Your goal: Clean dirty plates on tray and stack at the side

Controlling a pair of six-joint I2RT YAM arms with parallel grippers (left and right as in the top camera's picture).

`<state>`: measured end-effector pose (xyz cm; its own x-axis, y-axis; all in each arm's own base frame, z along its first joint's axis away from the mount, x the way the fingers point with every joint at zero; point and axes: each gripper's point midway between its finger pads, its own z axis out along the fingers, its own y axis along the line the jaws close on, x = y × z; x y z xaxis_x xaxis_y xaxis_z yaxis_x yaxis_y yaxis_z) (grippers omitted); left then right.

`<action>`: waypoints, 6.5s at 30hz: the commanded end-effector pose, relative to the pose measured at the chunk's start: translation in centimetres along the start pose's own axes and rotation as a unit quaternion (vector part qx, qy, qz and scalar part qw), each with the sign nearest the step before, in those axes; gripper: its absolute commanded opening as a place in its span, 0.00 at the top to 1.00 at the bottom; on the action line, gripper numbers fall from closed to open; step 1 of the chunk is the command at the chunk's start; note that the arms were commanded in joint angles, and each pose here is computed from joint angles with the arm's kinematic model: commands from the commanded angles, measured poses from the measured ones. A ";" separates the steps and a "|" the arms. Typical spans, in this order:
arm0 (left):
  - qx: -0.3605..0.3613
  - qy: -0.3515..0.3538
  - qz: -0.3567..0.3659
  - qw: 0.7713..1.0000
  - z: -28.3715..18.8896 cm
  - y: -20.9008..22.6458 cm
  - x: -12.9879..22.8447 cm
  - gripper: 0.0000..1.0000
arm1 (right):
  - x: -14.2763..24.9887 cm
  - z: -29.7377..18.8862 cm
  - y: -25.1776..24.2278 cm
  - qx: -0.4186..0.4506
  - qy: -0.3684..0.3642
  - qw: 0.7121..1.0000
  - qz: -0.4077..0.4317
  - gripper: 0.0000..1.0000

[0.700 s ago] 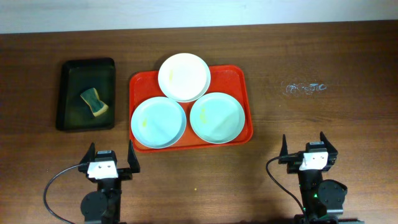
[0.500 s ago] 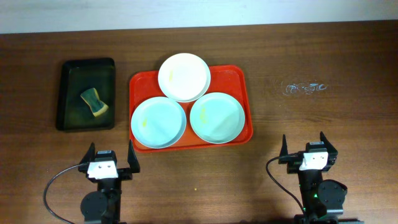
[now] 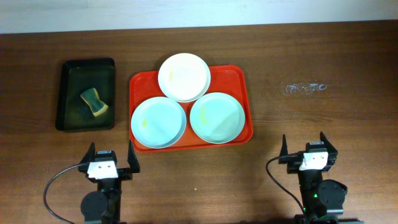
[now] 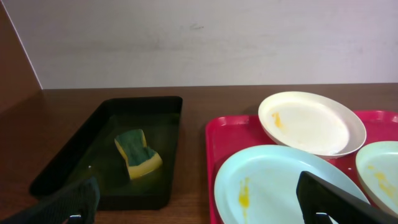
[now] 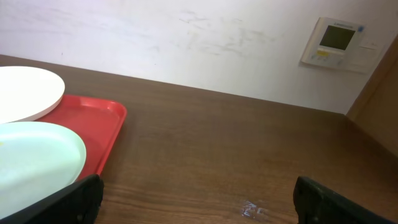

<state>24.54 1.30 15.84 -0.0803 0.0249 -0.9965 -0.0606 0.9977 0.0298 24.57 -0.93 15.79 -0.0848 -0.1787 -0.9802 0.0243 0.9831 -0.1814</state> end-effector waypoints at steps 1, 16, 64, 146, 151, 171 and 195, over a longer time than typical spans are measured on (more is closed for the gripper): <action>0.003 0.000 0.008 1.000 0.0 -0.1 0.2 0.01 | 0.2 0.0 0.0 -0.002 0.004 1.000 0.006 0.02; 0.003 0.001 0.008 1.000 0.0 -0.1 0.2 0.01 | 0.2 0.0 0.0 -0.002 0.004 1.000 0.006 0.02; 0.003 0.000 0.008 1.000 0.0 -0.1 0.2 0.01 | 0.2 0.0 0.0 -0.002 0.004 1.000 0.006 0.02; -0.167 0.507 -0.249 0.808 23.9 10.1 -0.8 1.00 | 0.2 0.0 0.0 -0.002 0.004 1.000 0.006 0.02; -0.200 0.532 -0.225 0.792 23.4 10.8 3.4 1.00 | 0.2 0.0 0.0 -0.002 0.004 1.000 0.006 0.02; 0.083 0.606 -0.057 0.789 13.1 -11.6 0.4 1.00 | 0.2 0.0 0.0 -0.002 0.004 1.000 0.006 0.02; -0.043 0.511 -0.118 0.851 9.3 -1.6 -8.2 0.01 | 0.2 0.0 0.0 -0.002 0.004 1.000 0.006 0.02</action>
<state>36.16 -1.25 23.95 -0.8589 -0.2785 -0.4299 -0.2227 0.9588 -0.1764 24.56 -0.80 15.79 -0.0854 -0.1795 -0.9800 0.0168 0.9832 -0.1815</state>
